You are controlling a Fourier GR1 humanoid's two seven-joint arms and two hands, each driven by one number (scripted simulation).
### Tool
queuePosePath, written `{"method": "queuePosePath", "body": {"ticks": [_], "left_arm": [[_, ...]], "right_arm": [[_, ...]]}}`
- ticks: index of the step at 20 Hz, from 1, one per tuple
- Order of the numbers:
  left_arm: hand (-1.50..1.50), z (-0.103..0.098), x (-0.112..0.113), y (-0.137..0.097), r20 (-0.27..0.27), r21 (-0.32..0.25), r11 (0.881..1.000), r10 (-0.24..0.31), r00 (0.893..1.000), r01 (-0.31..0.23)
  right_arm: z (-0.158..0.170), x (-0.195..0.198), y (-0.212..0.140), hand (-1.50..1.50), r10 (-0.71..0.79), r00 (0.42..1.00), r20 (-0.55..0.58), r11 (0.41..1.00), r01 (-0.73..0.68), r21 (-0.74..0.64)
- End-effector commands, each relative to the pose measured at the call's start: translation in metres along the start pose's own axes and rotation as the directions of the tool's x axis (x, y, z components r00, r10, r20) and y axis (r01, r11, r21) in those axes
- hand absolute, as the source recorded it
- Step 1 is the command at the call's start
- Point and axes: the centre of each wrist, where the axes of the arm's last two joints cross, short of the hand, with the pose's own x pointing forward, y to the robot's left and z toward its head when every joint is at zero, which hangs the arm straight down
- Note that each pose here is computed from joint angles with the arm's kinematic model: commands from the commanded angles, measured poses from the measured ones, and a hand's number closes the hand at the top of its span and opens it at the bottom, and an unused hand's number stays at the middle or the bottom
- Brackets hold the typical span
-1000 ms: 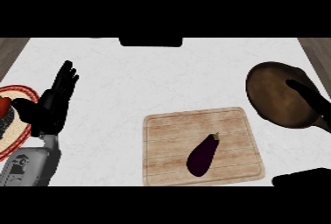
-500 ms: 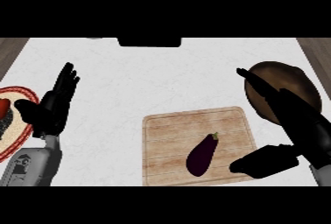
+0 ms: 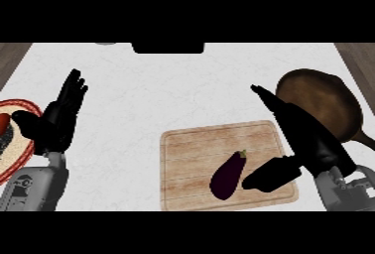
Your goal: Pick the eggplant from the cutting board and place it in the pan
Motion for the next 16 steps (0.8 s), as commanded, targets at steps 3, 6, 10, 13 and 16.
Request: {"method": "queuePosePath", "body": {"ticks": [3, 6, 10, 13, 16], "left_arm": [[0.0, 0.017, -0.011, 0.024, -0.007, -0.001, 1.0, 0.008, 1.0, -0.008], [0.0, -0.001, -0.013, 0.004, -0.012, -0.007, 1.0, 0.002, 1.0, -0.002], [0.0, 0.006, -0.008, 0.005, -0.004, 0.007, 1.0, -0.006, 1.0, 0.006], [0.0, 0.003, -0.008, -0.005, -0.002, -0.01, 1.0, 0.0, 1.0, 0.0], [0.0, -0.012, 0.0, 0.008, -0.007, -0.006, 1.0, 0.013, 1.0, -0.013]], "right_arm": [[0.001, -0.014, 0.012, -1.5, 0.034, 0.984, -0.176, 0.999, -0.034, 0.003], [-0.01, -0.004, 0.019, -1.5, 0.045, 0.982, -0.185, 0.999, -0.039, 0.037], [-0.024, -0.031, 0.018, -1.5, 0.047, 0.983, -0.178, 0.992, -0.024, 0.127], [-0.019, -0.024, 0.045, -1.5, 0.051, 0.987, -0.153, 0.988, -0.028, 0.154], [-0.026, -0.025, 0.028, -1.5, 0.084, 0.987, -0.136, 0.981, -0.058, 0.185]]}}
